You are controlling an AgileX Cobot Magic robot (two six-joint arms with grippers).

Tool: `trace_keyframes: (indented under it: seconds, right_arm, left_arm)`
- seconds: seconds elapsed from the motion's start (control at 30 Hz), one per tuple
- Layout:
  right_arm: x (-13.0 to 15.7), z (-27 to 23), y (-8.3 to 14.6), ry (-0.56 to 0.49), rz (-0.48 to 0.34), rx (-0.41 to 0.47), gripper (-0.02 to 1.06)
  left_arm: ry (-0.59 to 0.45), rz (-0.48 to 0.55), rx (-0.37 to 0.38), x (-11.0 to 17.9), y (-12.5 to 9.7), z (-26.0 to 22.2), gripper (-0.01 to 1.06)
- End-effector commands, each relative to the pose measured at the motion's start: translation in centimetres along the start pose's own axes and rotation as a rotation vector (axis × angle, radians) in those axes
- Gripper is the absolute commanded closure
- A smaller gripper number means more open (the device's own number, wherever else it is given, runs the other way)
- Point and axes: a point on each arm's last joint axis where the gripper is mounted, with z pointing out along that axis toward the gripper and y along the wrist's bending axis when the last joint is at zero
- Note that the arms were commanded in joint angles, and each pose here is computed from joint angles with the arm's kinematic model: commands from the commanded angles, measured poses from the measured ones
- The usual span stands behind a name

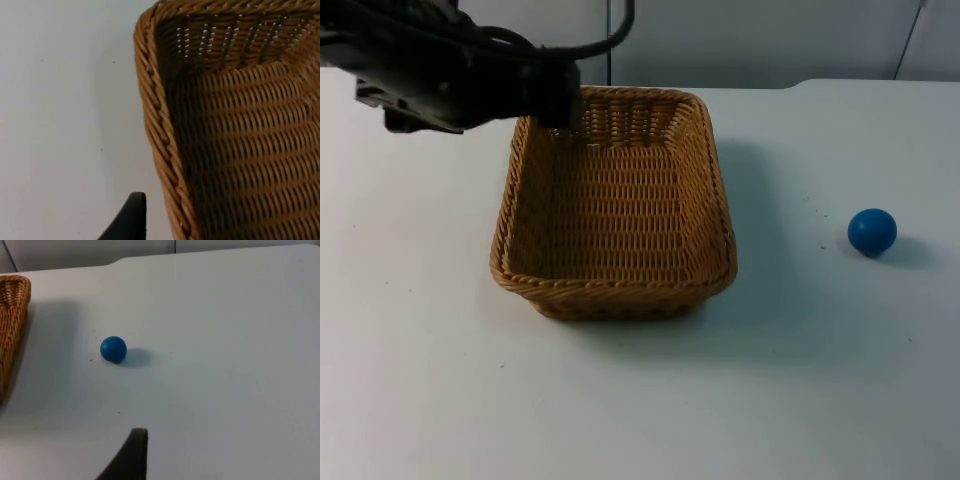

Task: Pick up the basket with the left hand and place the ball into the basket with the right hand.

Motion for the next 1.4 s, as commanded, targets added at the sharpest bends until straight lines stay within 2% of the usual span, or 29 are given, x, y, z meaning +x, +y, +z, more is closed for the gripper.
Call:
trace_keyframes:
  seconds: [0.0, 0.27, 0.37, 0.4, 0.53, 0.7, 1.1, 1.37]
  right_arm:
    - [0.1, 0.1, 0.0, -0.002, 0.004, 0.007, -0.01]
    - [0.1, 0.1, 0.0, -0.002, 0.004, 0.007, -0.01]
    - [0.1, 0.1, 0.0, -0.002, 0.004, 0.007, -0.01]
    - [0.1, 0.1, 0.0, -0.002, 0.004, 0.007, -0.01]
    - [0.1, 0.1, 0.0, -0.002, 0.003, 0.009, -0.01]
    - [0.1, 0.1, 0.0, -0.002, 0.003, 0.009, -0.01]
    - [0.1, 0.1, 0.0, -0.002, 0.003, 0.009, -0.01]
    - [0.1, 0.1, 0.0, -0.002, 0.003, 0.009, -0.01]
  left_arm:
    - [0.017, -0.002, 0.014, -0.3, -0.7, 0.8, 0.00]
    - [0.182, 0.026, 0.023, -0.3, -1.1, 5.5, 0.00]
    - [0.214, 0.034, 0.010, -0.4, -1.0, 6.5, 0.00]
    - [0.236, 0.060, -0.023, -0.5, -0.8, 7.0, 0.00]
    - [0.243, 0.117, -0.109, -1.1, -0.1, 7.2, 0.00]
    - [0.253, 0.066, -0.140, -1.1, 1.1, 7.3, 0.01]
    - [0.281, 0.039, -0.145, -0.6, 1.1, 7.5, 0.02]
    - [0.311, -0.018, -0.131, 0.3, 1.0, 8.3, 0.02]
